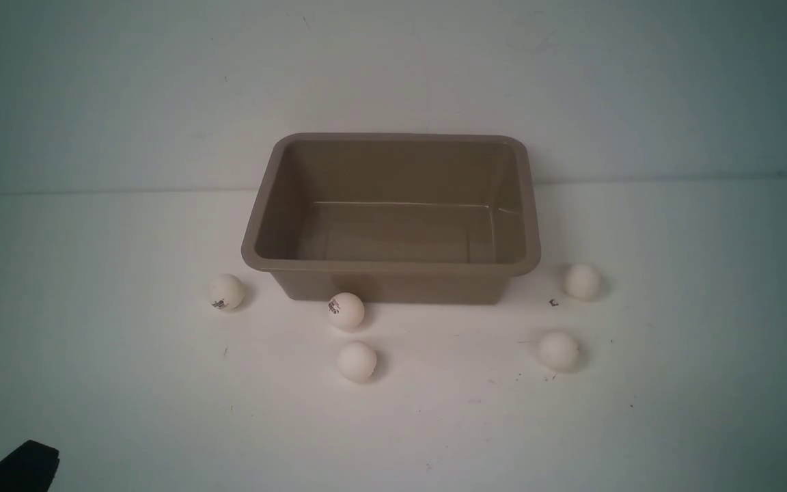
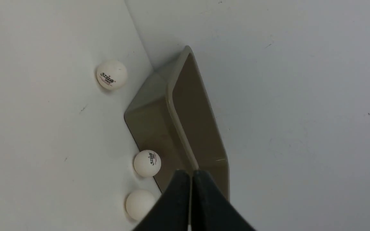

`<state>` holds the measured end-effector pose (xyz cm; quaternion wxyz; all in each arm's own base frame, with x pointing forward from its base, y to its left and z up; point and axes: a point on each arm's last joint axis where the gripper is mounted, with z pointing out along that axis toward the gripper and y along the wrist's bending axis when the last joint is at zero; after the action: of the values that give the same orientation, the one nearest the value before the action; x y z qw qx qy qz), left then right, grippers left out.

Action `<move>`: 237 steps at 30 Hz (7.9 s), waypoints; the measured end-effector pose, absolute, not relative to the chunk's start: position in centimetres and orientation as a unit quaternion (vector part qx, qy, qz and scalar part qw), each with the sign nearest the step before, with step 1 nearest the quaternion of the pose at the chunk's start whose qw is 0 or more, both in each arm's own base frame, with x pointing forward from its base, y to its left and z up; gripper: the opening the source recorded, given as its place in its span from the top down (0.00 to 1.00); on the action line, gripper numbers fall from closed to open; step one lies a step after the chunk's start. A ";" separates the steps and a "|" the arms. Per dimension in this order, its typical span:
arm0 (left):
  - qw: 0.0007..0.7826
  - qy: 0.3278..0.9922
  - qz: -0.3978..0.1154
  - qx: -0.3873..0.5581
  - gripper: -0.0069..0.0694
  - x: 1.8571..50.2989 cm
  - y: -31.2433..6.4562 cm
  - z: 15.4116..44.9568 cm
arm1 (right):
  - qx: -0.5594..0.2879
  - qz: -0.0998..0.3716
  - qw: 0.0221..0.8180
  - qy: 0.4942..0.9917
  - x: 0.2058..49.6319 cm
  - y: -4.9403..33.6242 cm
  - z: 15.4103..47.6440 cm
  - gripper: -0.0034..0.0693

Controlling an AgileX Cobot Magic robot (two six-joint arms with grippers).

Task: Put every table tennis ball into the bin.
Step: Use the right arm to clamp the table tennis ball closest to it, then use the right arm to put the table tennis ball into the box, then use the right arm to clamp the table tennis ball closest to it

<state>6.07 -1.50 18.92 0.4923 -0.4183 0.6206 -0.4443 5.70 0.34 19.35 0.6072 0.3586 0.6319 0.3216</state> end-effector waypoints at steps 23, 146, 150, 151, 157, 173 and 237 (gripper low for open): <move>0.517 0.829 -0.206 0.054 0.92 11.8 -3.3 27.7 | -0.059 0.120 0.540 0.831 9.7 2.1 30.9 0.97; 0.326 0.918 -0.170 0.149 0.92 20.7 -2.5 24.2 | -0.304 0.083 0.194 0.929 44.7 24.3 23.9 0.46; 0.325 0.918 -0.172 0.150 0.92 20.6 -2.5 24.2 | -0.299 0.084 0.196 0.930 44.6 24.3 24.3 0.42; 0.325 0.918 -0.172 0.150 0.92 20.6 -2.5 24.2 | -0.299 0.084 0.200 0.929 44.5 24.2 24.7 0.41; 0.325 0.918 -0.172 0.150 0.92 20.6 -2.5 24.2 | -0.304 0.050 0.272 0.912 42.8 22.5 31.7 0.39; 0.321 0.918 -0.175 0.153 0.92 20.5 -2.6 24.2 | -0.296 -0.017 0.141 0.945 31.5 15.6 29.0 0.39; 0.316 0.919 -0.179 0.156 0.92 20.4 -2.7 24.2 | -0.271 0.016 0.190 0.943 36.8 17.4 14.8 0.32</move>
<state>20.45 -2.67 24.17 0.3160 0.1557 0.9186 -0.1789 36.76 17.36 14.79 0.1901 -0.2710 0.9435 0.0163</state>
